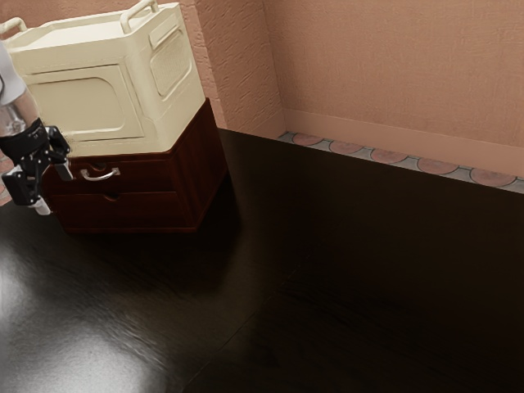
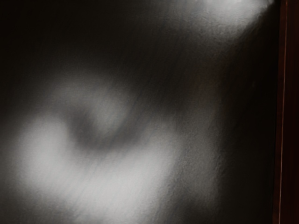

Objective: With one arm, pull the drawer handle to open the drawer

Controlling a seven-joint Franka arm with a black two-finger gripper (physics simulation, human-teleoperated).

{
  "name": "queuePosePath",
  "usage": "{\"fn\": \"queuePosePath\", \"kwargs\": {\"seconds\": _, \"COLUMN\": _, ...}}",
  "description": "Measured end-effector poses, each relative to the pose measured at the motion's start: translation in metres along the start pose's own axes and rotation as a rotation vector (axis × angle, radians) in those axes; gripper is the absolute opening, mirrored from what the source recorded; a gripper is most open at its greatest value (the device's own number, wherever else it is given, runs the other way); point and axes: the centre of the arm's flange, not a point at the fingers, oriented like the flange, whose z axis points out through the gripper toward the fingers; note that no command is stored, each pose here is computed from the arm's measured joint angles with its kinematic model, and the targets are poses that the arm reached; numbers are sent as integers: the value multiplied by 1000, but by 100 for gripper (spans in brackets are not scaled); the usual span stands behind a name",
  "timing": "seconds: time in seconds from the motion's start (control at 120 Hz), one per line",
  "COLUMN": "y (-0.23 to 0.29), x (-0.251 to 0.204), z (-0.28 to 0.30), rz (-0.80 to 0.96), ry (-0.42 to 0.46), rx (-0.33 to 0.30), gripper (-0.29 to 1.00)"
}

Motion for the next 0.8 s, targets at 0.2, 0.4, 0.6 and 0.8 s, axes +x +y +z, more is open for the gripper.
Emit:
{"fn": "queuePosePath", "kwargs": {"seconds": 0.2, "y": 24, "x": 8, "z": 23, "rz": -6, "ry": 5, "rx": -31, "gripper": 70}}
{"fn": "queuePosePath", "kwargs": {"seconds": 0.4, "y": 49, "x": -4, "z": 37, "rz": 29, "ry": 7, "rx": -74, "gripper": 70}}
{"fn": "queuePosePath", "kwargs": {"seconds": 0.6, "y": 66, "x": -1, "z": 47, "rz": 33, "ry": 7, "rx": -106, "gripper": 70}}
{"fn": "queuePosePath", "kwargs": {"seconds": 0.8, "y": 78, "x": 5, "z": 59, "rz": 31, "ry": 12, "rx": -133, "gripper": 70}}
